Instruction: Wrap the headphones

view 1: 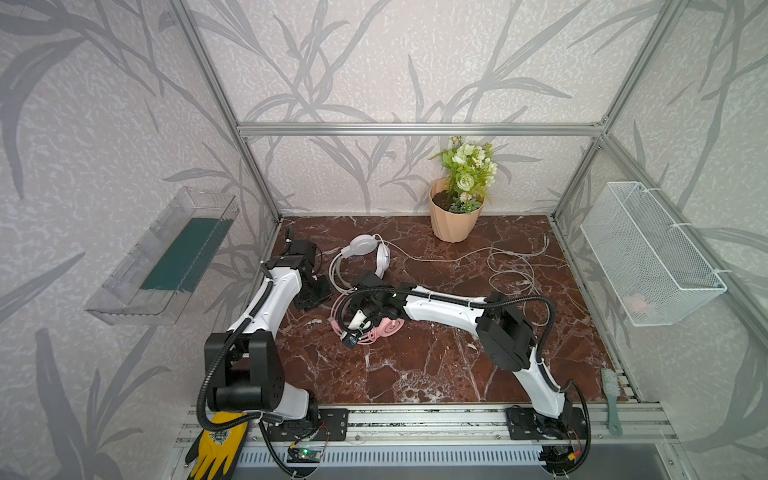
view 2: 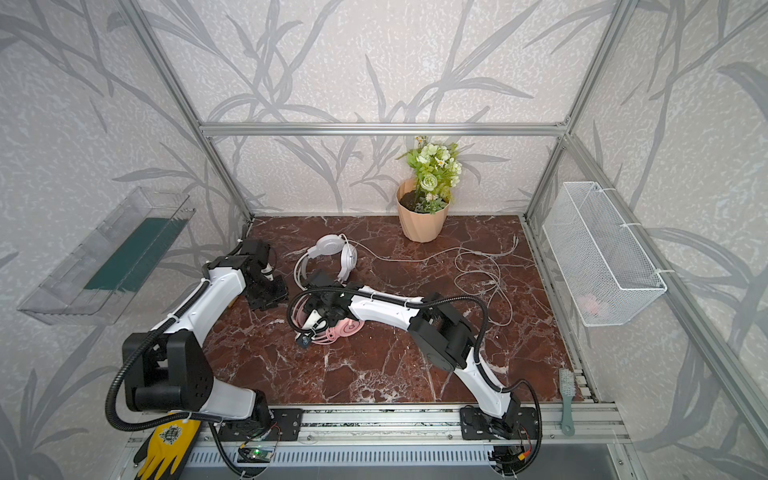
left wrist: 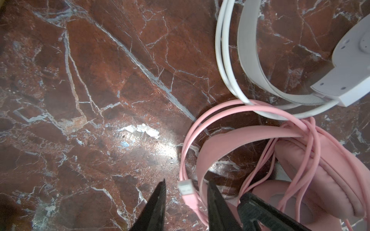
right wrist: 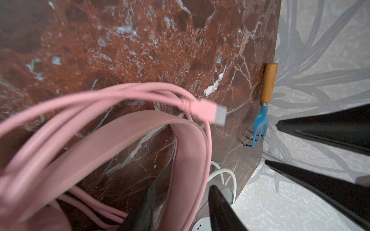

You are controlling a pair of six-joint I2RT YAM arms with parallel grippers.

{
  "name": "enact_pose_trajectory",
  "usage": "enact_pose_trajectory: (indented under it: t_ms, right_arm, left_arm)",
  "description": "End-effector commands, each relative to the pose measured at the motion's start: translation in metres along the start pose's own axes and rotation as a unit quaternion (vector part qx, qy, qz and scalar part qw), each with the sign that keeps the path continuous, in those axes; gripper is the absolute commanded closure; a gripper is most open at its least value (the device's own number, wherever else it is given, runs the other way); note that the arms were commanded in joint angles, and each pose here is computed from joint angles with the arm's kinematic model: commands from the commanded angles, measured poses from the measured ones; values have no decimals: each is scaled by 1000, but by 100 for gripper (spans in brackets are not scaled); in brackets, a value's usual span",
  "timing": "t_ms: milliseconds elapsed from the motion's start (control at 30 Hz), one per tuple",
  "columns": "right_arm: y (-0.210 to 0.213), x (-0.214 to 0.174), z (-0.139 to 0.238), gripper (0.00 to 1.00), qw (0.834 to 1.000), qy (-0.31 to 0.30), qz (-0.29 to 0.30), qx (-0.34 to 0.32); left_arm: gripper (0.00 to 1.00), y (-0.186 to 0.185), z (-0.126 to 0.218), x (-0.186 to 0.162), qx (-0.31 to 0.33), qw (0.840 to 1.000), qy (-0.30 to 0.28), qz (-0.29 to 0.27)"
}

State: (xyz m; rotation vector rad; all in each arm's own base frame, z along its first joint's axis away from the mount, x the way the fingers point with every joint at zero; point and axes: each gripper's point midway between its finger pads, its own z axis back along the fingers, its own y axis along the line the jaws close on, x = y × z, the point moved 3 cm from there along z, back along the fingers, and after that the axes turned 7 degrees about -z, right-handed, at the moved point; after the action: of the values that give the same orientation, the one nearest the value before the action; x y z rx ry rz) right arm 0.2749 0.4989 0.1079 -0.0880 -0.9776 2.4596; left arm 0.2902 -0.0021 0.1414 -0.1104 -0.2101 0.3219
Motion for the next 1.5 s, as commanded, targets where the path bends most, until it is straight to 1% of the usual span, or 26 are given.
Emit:
enact_pose_trajectory:
  t_ms: [0,67,100,167,300,400,467,567,633,667,700,767,800,833,900,1000,1067,1133,1167,1200,1267,1467]
  right_arm:
    - [9,1,-1,48,1000,-18,-15,16]
    - [6,3,4,46,1000,-22,-19,12]
    - [4,-10,8,45,999,-13,-30,8]
    - [-1,-16,15,45,999,-12,-46,0]
    - [-23,-15,35,42,995,-34,-85,-41]
    - [-40,-11,52,37,990,-58,-112,-68]
    - [-51,-9,63,26,986,-72,-125,-89]
    - [-64,-8,74,15,981,-82,-138,-112]
    - [-72,-9,84,14,974,-92,-159,-133]
    - [-78,-10,91,6,968,-101,-178,-149]
    - [-83,-12,97,1,962,-107,-196,-160]
    - [-90,-19,115,1,946,-122,-237,-185]
    - [-92,-24,124,1,938,-128,-253,-197]
    - [-93,-29,135,1,927,-135,-278,-213]
    - [-96,-43,156,1,900,-145,-331,-242]
    - [-91,-64,197,1,859,-157,-408,-266]
    - [-85,-79,227,1,821,-155,-465,-291]
    - [-71,-90,245,1,798,-152,-503,-296]
    - [-64,-93,255,1,788,-149,-517,-301]
    - [-57,-96,264,1,780,-143,-526,-308]
    - [-42,-100,277,1,771,-130,-536,-320]
    - [-8,-109,309,1,753,-95,-543,-360]
  left_arm:
    - [66,-1,8,-7,-2,1000,10,-7]
    - [66,-2,7,-7,-7,1000,13,-6]
    - [66,-4,7,-7,-11,1000,14,-7]
    - [66,-6,9,-6,-18,1000,11,-5]
    - [66,-6,13,-4,-21,1000,7,-6]
    - [65,-6,15,-3,-25,1000,5,6]
    - [64,-8,17,-3,-33,999,5,17]
    - [61,-10,23,-3,-41,999,-1,30]
    - [59,-10,29,-6,-43,998,-1,33]
    - [58,-10,32,-8,-43,998,2,39]
    - [58,-11,35,-11,-47,998,4,44]
    - [58,-16,39,-18,-63,997,8,51]
    - [58,-19,40,-22,-68,997,8,46]
    - [58,-22,41,-27,-70,997,11,35]
    - [58,-24,43,-37,-53,998,22,13]
    - [58,-30,43,-55,-27,998,44,-26]
    - [58,-41,43,-68,-25,996,52,-61]
    - [59,-52,44,-80,-25,993,52,-100]
    - [59,-54,43,-85,-15,992,46,-118]
    - [59,-55,42,-91,-7,990,48,-133]
    - [59,-55,37,-104,6,986,57,-158]
    - [59,-61,12,-143,53,967,101,-227]
